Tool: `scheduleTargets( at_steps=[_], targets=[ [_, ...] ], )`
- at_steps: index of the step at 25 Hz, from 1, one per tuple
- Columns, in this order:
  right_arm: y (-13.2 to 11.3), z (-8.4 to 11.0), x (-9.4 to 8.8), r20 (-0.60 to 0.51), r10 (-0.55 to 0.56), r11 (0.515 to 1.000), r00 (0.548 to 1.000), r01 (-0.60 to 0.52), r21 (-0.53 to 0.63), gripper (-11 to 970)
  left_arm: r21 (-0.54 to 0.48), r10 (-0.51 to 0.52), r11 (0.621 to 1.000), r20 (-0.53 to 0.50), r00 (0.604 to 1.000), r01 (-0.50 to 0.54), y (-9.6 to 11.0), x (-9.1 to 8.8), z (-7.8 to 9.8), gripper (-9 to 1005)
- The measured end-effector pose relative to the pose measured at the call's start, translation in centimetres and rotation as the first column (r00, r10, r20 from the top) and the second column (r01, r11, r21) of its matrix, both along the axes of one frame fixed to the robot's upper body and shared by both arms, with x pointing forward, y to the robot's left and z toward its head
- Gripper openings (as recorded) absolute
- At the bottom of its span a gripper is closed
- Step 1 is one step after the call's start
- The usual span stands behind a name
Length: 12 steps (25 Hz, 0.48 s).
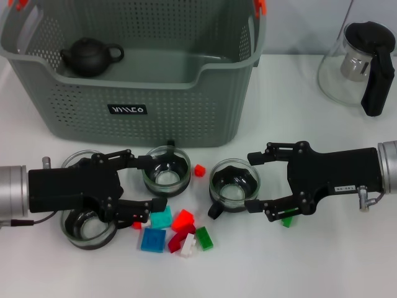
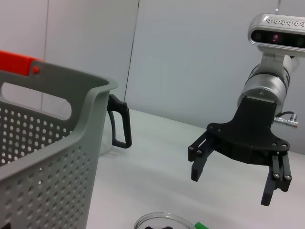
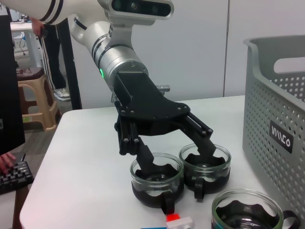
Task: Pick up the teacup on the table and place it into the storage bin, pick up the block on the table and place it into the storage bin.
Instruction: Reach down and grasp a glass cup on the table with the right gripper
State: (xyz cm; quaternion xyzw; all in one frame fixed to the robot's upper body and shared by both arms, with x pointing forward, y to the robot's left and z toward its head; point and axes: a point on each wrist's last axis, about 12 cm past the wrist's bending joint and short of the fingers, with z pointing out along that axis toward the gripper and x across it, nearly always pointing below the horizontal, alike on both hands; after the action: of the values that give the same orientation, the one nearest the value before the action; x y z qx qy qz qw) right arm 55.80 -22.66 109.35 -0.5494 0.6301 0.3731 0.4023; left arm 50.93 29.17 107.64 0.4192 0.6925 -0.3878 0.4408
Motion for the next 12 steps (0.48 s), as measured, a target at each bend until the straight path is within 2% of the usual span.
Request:
scheduleTargets(
  at_steps=[12],
  targets=[
    [0.04, -0.08, -0.08, -0.005, 0.001, 1.0, 1.0, -0.001, 0.003, 926, -0.003, -0.001, 1.0, 0.0, 1.0, 0.001, 0.0, -0.02, 0.03, 934]
  ],
)
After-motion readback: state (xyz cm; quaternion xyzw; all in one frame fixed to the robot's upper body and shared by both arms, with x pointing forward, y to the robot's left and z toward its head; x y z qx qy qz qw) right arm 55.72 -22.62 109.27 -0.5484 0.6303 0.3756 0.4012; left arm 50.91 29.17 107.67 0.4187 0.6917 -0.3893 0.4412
